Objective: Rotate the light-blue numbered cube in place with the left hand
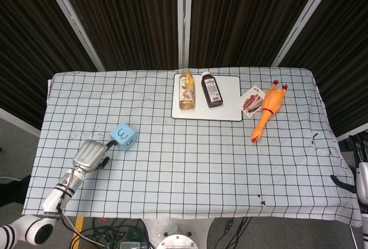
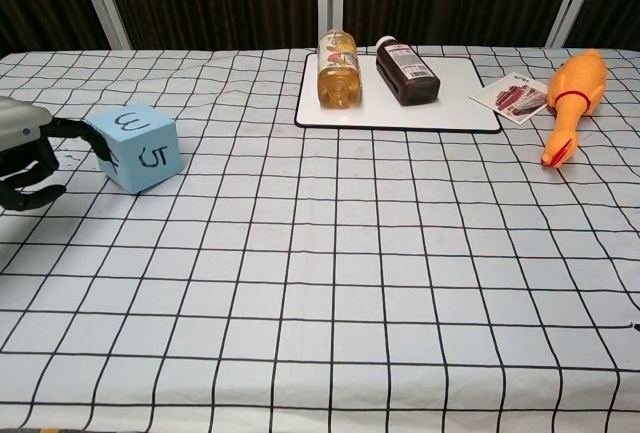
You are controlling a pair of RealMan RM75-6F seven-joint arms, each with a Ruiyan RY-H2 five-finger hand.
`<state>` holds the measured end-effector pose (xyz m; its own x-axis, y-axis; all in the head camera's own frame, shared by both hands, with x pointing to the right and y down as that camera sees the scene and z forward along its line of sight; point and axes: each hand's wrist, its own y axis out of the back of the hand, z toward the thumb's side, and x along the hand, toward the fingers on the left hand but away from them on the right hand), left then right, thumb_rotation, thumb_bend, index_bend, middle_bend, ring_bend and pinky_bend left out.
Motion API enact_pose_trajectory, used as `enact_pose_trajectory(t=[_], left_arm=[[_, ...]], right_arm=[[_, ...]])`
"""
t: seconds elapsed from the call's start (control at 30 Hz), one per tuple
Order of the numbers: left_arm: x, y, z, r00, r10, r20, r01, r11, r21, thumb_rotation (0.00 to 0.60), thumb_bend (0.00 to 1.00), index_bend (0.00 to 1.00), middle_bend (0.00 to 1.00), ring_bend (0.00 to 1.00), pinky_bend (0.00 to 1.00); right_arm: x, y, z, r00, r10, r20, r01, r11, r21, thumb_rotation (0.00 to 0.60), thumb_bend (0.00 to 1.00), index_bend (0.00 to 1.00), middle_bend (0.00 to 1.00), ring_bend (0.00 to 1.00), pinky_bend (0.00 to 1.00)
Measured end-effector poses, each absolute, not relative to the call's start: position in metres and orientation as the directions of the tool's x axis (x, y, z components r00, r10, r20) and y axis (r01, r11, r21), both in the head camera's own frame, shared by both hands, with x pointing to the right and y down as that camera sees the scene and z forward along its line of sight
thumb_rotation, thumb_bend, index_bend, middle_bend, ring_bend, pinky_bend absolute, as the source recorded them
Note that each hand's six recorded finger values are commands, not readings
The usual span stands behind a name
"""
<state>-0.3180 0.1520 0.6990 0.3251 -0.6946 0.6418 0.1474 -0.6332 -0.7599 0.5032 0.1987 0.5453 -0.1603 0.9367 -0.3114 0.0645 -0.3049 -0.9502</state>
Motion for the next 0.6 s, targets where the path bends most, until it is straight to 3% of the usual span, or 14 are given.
enact_pose_trajectory(t=[0.6], left_arm=[[-0.326,0.11,0.706,0.284,-0.659,0.697,0.262,-0.646,-0.717,0.6,0.43,0.24,0.83,0.82,0.78]], right_arm=[[0.506,0.199,0.55,-0.179,0.93,-0.322,0.062,-0.316,-0.947,0.6,0.0,0.0,0.0,0.0,0.0]])
